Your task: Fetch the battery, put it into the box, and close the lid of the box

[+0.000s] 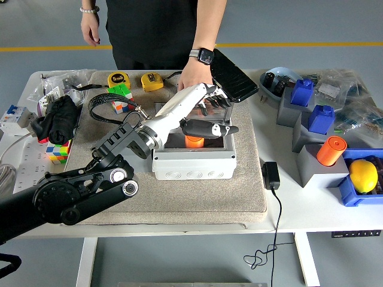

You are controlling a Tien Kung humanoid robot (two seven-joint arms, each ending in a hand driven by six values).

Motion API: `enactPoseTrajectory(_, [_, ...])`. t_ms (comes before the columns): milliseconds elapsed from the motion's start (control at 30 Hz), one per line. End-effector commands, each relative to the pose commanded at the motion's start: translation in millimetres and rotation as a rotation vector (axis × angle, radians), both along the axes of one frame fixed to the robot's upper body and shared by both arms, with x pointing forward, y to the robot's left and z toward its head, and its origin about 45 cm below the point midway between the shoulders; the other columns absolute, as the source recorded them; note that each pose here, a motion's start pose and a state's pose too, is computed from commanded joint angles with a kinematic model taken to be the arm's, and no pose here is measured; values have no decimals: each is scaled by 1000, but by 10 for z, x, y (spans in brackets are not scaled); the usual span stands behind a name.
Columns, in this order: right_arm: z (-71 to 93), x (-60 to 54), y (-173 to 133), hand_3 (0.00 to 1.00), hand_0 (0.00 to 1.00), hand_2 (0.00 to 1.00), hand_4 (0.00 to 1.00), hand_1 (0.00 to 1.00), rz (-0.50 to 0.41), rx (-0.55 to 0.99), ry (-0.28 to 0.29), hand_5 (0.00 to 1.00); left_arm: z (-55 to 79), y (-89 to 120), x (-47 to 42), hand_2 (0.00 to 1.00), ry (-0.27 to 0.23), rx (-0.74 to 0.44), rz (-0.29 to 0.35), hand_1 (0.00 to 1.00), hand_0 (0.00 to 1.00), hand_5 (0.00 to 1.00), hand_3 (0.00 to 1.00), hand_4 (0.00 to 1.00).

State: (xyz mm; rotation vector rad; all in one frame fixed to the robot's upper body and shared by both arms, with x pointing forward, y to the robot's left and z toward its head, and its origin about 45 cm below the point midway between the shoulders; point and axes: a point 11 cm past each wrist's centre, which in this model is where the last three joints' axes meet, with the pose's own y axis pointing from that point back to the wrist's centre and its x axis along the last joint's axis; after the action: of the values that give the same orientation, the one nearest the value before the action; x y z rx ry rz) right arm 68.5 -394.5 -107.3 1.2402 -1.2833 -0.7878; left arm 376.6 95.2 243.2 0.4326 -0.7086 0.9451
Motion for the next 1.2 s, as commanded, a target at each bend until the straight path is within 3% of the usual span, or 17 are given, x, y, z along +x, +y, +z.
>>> enactPoseTrajectory(133, [-1,-5,2,566,615,664,934,652,-1,0,0,446,-138,41,-64,582,29,31,-9,604,388,416,559,964])
enactPoseTrajectory(333, [-3,-13,4,566,615,664,933,653,-1,1,1,445,-239,72,-133,578,52,44,-19,592,379,416,553,964])
enactPoseTrajectory(600, [-1,3,9,566,615,664,934,653,-2,2,-3,445,-371,180,-110,578,70,80,5,594,385,419,554,963])
enactPoseTrajectory(1200, [0,-1,9,566,615,664,934,653,-2,2,-4,446,-512,417,-40,578,88,126,62,591,386,426,553,959])
